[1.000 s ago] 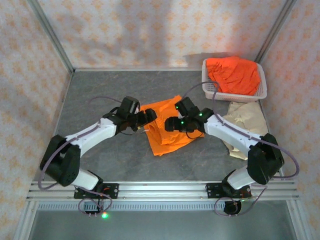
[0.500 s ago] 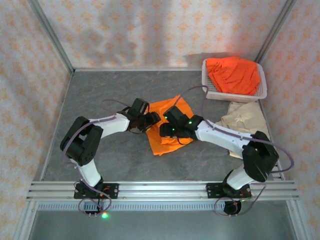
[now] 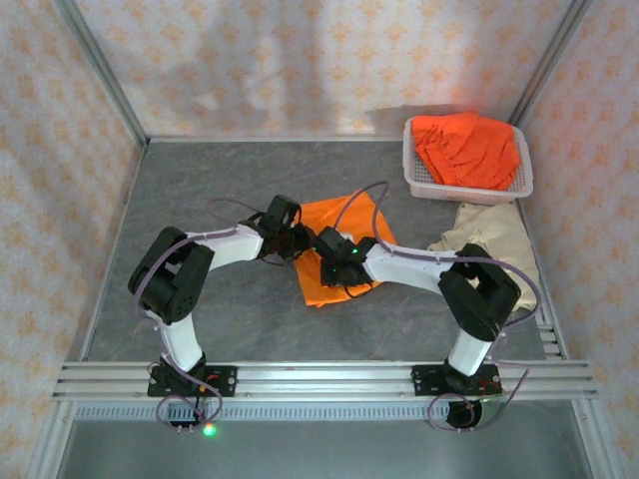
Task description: Fold and stack the shorts
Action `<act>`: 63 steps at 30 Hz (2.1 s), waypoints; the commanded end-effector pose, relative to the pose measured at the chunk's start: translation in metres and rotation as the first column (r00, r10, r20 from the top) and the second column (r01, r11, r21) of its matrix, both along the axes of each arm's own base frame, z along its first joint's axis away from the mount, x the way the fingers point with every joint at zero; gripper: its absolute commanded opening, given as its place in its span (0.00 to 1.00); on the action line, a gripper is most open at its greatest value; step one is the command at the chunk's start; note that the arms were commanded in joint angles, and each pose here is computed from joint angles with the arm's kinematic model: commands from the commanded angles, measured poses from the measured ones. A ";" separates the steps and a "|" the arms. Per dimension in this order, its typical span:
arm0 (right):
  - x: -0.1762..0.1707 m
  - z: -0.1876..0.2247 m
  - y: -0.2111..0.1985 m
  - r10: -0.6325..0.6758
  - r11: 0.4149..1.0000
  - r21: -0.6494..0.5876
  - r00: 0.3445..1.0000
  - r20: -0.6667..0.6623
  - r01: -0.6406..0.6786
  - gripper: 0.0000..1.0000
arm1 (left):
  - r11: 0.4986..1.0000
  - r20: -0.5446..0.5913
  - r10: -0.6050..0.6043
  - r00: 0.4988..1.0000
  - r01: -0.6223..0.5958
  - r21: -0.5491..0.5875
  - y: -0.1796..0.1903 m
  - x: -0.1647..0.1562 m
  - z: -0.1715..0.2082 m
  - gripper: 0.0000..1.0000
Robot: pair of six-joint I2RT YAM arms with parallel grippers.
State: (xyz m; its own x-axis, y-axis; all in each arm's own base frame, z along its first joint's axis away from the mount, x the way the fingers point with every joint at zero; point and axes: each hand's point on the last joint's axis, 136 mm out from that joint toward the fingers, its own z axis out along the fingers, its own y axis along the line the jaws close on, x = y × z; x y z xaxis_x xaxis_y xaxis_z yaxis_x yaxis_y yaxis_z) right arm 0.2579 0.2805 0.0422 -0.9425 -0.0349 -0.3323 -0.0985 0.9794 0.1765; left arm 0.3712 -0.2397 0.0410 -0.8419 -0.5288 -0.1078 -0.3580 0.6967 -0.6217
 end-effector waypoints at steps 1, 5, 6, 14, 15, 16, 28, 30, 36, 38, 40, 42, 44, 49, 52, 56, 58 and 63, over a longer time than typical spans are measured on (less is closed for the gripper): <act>0.006 0.000 -0.006 -0.015 0.997 -0.069 0.999 0.035 0.018 0.24 | 0.999 -0.003 -0.004 1.000 0.004 0.034 0.000 0.003 -0.007 0.19; 0.003 -0.001 -0.007 -0.011 0.997 -0.075 1.000 0.027 0.013 0.00 | 0.999 0.001 -0.002 1.000 0.002 0.047 0.001 0.005 -0.007 0.07; 0.002 -0.002 -0.007 -0.009 0.997 -0.073 1.000 0.024 0.011 0.00 | 0.999 0.002 -0.004 1.000 0.004 0.048 0.001 0.006 -0.006 0.03; 0.001 0.038 0.005 0.020 0.999 0.038 0.998 0.067 -0.023 0.00 | 0.996 0.076 -0.054 0.996 0.047 0.081 -0.002 0.016 0.044 0.00; 0.001 0.049 0.006 0.025 0.998 0.063 0.996 0.087 -0.030 0.00 | 0.994 0.093 -0.064 0.994 0.056 0.089 -0.001 0.017 0.054 0.00; 0.001 0.059 0.007 0.029 0.996 0.084 0.994 0.103 -0.038 0.00 | 0.993 0.108 -0.078 0.991 0.068 0.094 -0.002 0.017 0.064 0.00; -0.011 0.126 0.012 0.089 0.960 0.243 0.974 0.210 -0.141 0.00 | 0.956 0.108 -0.260 0.960 0.240 0.169 0.024 0.020 0.097 0.00; -0.018 0.127 0.025 0.128 0.935 0.303 0.973 0.190 -0.183 0.00 | 0.953 0.087 -0.267 0.960 0.249 0.175 0.035 0.023 0.087 0.00; -0.021 0.104 0.086 0.155 0.832 0.530 0.986 0.064 -0.165 0.00 | 0.930 0.050 -0.308 0.950 0.289 0.225 0.051 0.031 0.058 0.00; -0.018 0.087 0.099 0.161 0.842 0.520 0.987 0.017 -0.146 0.00 | 0.919 0.035 -0.317 0.948 0.298 0.258 0.055 0.035 0.050 0.00; -0.020 0.068 0.115 0.184 0.847 0.512 0.982 -0.036 -0.140 0.00 | 0.908 0.011 -0.325 0.946 0.309 0.282 0.059 0.038 0.037 0.00; -0.022 0.052 0.128 0.197 0.844 0.522 0.977 -0.081 -0.126 0.00 | 0.910 0.009 -0.320 0.947 0.304 0.280 0.061 0.042 0.028 0.00; -0.022 0.037 0.137 0.183 0.835 0.544 0.975 -0.124 -0.087 0.00 | 0.914 -0.023 -0.302 0.953 0.297 0.276 0.065 0.044 0.005 0.00; -0.026 0.003 0.152 0.170 0.813 0.583 0.957 -0.235 -0.002 0.04 | 0.920 -0.044 -0.283 0.958 0.284 0.269 0.068 0.046 -0.018 0.01; -0.028 -0.003 0.153 0.170 0.814 0.580 0.951 -0.258 0.012 0.11 | 0.922 -0.038 -0.277 0.960 0.277 0.270 0.068 0.048 -0.019 0.06; -0.028 0.009 0.152 0.186 0.812 0.584 0.954 -0.235 -0.015 0.22 | 0.924 0.010 -0.271 0.963 0.257 0.284 0.070 0.051 0.000 0.18; -0.028 0.022 0.150 0.200 0.813 0.580 0.958 -0.205 -0.045 0.30 | 0.928 0.064 -0.269 0.961 0.241 0.284 0.071 0.053 0.025 0.25; -0.028 0.060 0.130 0.209 0.832 0.542 0.972 -0.106 -0.120 0.49 | 0.939 0.190 -0.264 0.946 0.206 0.276 0.071 0.051 0.087 0.63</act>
